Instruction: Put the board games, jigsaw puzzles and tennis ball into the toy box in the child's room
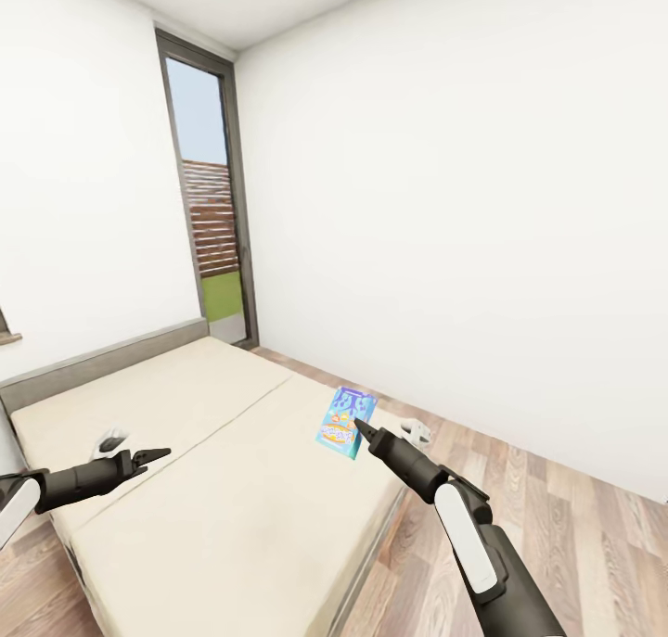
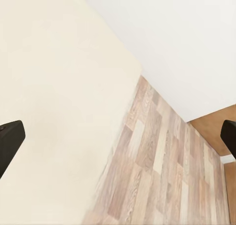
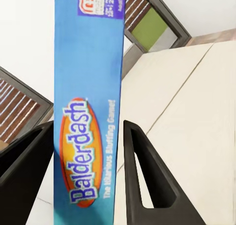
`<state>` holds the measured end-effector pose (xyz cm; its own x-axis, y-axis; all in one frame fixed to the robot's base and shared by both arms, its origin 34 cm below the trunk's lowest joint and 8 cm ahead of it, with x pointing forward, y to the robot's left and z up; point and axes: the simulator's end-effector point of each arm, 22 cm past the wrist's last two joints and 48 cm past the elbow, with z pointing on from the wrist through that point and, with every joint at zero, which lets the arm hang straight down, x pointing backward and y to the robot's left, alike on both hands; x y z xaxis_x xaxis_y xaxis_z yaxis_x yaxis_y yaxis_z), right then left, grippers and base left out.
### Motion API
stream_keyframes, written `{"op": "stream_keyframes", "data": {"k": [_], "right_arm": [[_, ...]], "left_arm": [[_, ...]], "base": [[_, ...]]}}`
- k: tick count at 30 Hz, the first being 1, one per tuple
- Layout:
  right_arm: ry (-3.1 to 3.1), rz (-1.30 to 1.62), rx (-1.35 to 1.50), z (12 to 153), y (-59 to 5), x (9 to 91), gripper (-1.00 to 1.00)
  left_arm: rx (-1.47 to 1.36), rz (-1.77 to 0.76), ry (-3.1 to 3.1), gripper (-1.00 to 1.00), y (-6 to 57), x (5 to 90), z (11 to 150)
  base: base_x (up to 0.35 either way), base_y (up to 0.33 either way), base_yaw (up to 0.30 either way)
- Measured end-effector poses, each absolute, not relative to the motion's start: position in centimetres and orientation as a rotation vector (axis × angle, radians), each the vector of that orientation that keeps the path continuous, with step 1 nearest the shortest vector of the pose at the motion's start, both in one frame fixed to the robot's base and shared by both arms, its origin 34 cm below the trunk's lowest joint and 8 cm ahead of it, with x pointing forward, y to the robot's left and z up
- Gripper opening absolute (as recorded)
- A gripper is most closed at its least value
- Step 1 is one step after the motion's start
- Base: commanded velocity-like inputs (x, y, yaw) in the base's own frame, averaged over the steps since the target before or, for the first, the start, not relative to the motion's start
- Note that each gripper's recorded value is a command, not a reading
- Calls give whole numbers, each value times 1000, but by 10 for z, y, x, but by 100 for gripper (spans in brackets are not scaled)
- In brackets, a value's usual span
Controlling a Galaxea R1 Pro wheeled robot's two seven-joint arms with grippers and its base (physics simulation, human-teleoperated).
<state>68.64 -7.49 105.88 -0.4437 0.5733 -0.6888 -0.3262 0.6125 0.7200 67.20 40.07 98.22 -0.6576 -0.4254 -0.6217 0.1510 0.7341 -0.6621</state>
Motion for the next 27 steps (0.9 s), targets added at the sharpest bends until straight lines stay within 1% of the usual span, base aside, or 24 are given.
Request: {"op": "stream_keyframes", "data": {"k": [9,19,27], "right_arm": [[1754,1035,202,1059,-75,686,-100],[1754,1034,201,1059,-75,686,-100],[1755,1033,201,1058,-75,686,-100]], "left_arm": [[-207,-896,2115,100,401,672,982],[-207,-895,2115,100,401,672,982],[-207,-896,2115,100,401,672,982]], "base": [[35,-265,0],[178,-230,0],[41,-287,0]]}}
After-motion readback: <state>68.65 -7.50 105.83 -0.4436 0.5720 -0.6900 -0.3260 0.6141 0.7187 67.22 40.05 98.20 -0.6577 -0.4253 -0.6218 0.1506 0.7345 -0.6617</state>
